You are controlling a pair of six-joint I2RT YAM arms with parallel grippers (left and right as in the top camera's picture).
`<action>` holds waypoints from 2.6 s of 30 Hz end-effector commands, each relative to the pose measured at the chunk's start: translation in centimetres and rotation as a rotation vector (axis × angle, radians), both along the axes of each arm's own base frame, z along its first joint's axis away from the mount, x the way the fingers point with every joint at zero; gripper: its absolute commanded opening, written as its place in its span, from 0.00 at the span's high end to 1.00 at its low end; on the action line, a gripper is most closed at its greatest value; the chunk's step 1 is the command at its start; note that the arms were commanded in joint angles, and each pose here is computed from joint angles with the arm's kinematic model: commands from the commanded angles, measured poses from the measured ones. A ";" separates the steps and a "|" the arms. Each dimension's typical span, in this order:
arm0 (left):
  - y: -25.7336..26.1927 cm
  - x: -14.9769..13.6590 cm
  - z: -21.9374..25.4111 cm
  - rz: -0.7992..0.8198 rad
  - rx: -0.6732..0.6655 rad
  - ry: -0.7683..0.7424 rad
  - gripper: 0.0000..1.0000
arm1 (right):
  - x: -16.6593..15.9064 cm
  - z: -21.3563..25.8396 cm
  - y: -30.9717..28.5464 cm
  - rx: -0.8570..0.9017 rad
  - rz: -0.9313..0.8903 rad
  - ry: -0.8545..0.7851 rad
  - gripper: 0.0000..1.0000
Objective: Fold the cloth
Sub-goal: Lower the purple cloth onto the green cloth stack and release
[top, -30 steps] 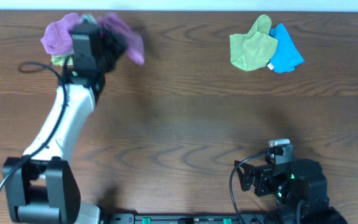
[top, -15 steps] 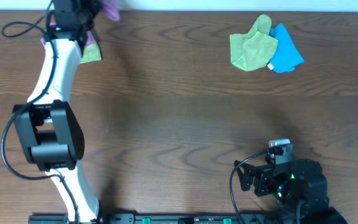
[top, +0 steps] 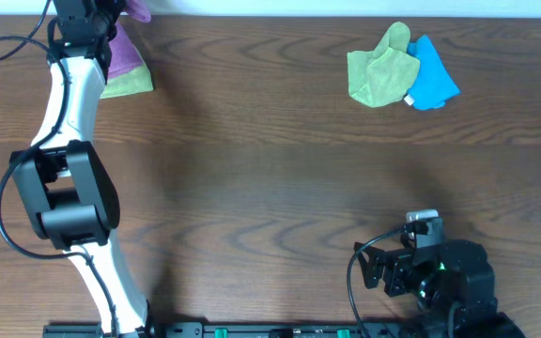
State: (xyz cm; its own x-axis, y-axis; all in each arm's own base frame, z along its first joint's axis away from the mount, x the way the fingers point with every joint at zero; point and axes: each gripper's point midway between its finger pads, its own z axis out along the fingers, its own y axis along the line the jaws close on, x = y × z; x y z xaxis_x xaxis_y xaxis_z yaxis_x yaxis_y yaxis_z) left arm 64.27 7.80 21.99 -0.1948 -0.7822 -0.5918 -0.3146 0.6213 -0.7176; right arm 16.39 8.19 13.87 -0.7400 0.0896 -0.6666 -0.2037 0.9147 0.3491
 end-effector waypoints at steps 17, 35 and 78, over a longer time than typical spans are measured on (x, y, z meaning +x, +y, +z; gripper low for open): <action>1.5 1.5 -4.4 0.050 0.055 0.043 0.94 | 0.1 0.0 -0.3 0.008 -0.026 0.000 0.01; 4.2 -2.4 -7.0 0.057 0.082 0.262 0.94 | 0.1 0.0 -0.3 0.008 -0.026 0.000 0.01; 10.1 -10.0 -6.6 0.148 0.142 0.509 0.05 | 0.1 0.0 -0.3 0.008 -0.026 0.000 0.01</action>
State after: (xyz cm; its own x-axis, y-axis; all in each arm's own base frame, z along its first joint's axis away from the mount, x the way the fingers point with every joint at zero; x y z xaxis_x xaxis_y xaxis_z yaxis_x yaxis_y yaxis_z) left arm 53.97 17.46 9.31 -0.4125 -0.7841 -0.4637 -0.7401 0.5852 -0.3312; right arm 16.39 8.18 13.87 -0.7399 0.0897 -0.6667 -0.2035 0.9148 0.3489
